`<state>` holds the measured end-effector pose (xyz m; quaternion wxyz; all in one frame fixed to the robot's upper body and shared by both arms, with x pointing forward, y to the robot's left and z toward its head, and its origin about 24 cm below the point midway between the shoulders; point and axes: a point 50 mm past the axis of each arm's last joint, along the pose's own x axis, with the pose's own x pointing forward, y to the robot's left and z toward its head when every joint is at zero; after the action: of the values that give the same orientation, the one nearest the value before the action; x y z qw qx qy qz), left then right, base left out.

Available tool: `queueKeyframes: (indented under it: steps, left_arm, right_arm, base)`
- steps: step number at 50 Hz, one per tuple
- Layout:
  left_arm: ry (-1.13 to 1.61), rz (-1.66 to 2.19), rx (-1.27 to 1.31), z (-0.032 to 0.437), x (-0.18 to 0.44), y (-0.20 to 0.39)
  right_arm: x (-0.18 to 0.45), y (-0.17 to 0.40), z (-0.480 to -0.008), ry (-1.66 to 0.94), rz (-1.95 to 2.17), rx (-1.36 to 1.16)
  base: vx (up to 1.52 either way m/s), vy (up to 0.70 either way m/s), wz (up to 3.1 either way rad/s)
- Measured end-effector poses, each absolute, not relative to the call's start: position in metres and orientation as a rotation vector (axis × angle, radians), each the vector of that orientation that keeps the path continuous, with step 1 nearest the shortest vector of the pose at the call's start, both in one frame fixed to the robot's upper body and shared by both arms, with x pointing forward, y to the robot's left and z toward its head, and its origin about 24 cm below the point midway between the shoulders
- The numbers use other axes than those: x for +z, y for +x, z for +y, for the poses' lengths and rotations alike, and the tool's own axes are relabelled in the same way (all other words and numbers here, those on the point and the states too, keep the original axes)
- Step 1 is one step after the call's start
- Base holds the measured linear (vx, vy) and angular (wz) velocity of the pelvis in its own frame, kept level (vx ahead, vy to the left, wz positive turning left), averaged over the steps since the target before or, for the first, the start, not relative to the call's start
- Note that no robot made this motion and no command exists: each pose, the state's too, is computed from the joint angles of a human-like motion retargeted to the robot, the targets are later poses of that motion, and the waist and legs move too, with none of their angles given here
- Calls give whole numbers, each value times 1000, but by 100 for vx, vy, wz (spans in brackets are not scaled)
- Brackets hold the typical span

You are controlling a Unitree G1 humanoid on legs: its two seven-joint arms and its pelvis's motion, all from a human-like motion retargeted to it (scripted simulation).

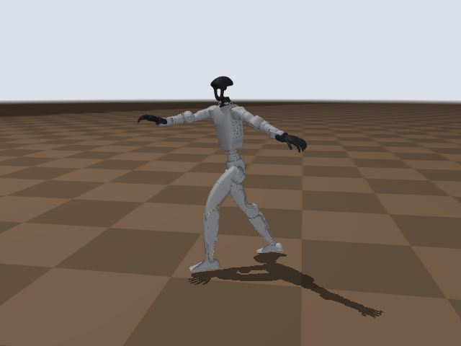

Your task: Kungfu

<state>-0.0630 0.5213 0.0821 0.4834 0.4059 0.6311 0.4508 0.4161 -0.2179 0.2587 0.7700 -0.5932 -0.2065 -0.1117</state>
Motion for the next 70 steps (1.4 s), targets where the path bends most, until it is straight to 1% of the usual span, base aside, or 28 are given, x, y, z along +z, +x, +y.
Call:
queueKeyframes:
  steps: [2, 3, 5, 7, 11, 15, 18, 21, 23, 25, 28, 30, 34, 37, 40, 45, 50, 53, 56, 60, 64, 67, 70]
  left_arm:
    - [940, 1467, 1200, 514, 74, -76]
    - [915, 1411, 1229, 512, 71, -77]
    - [877, 1302, 1270, 511, 67, -74]
    - [854, 1223, 1302, 513, 66, -64]
    - [874, 995, 1327, 524, 80, -28]
    - [926, 544, 1313, 533, 123, 38]
    - [932, 59, 1126, 518, 180, 110]
    - [974, -299, 849, 475, 233, 174]
    - [1044, -456, 648, 437, 263, 211]
    - [1131, -556, 457, 396, 283, 240]
    - [1220, -643, 189, 340, 291, 273]
    - [1255, -683, 65, 316, 292, 283]
    - [1328, -715, -49, 295, 291, 288]
    - [1340, -747, -98, 288, 288, 283]
    - [1354, -784, -121, 285, 286, 271]
    - [1366, -810, -129, 279, 272, 254]
    - [1320, -723, -165, 275, 235, 250]
    - [1255, -688, -189, 266, 205, 255]
    - [1197, -650, -239, 250, 171, 265]
    - [1113, -587, -381, 212, 114, 282]
    - [1025, -436, -530, 165, 41, 291]
    - [961, -307, -593, 116, -11, 288]
    - [926, -202, -645, 72, -42, 272]
  right_arm:
    - [253, 411, -210, -1271, -594, -245]
    - [250, 409, -212, -1258, -632, -295]
    - [243, 407, -219, -1260, -628, -348]
    - [236, 407, -222, -1278, -571, -314]
    - [233, 408, -220, -1287, -553, -268]
    - [240, 407, -208, -1294, -663, -249]
    - [250, 406, -196, -1306, -759, -219]
    - [259, 404, -176, -1288, -862, -161]
    - [263, 402, -154, -1261, -934, -75]
    - [265, 397, -127, -1258, -1006, 66]
    - [262, 385, -77, -1341, -1100, 319]
    - [262, 377, -55, -1416, -1159, 405]
    - [264, 354, -19, -1532, -1376, 430]
    - [258, 339, -5, -1508, -1523, 425]
    - [247, 332, 0, -1464, -1570, 446]
    - [227, 325, 10, -1428, -1518, 592]
    - [208, 316, 13, -1383, -1502, 662]
    - [184, 314, 7, -1393, -1430, 734]
    - [153, 314, -8, -1409, -1318, 785]
    - [97, 307, -41, -1387, -1100, 822]
    - [30, 285, -76, -1311, -887, 864]
    - [-11, 269, -102, -1319, -736, 894]
    - [-40, 252, -119, -1329, -575, 952]
  base:
    - [-3, 0, 11]
    - [0, 0, 0]
    - [-4, -7, 10]
    - [-3, -12, 5]
    - [-1, -9, -13]
    - [2, -6, -28]
    - [1, -9, -39]
    - [3, -9, -46]
    - [2, -6, -57]
    - [0, -3, -73]
    - [-5, 3, -110]
    - [-10, 7, -136]
    - [-17, 13, -172]
    - [-24, 2, -206]
    - [-32, -3, -228]
    - [-38, -8, -236]
    - [-35, -32, -127]
    - [-35, -44, -90]
    - [-40, -61, -63]
    - [-39, -72, 11]
    - [-28, -39, 45]
    - [-39, -36, 5]
    - [-38, -25, 35]
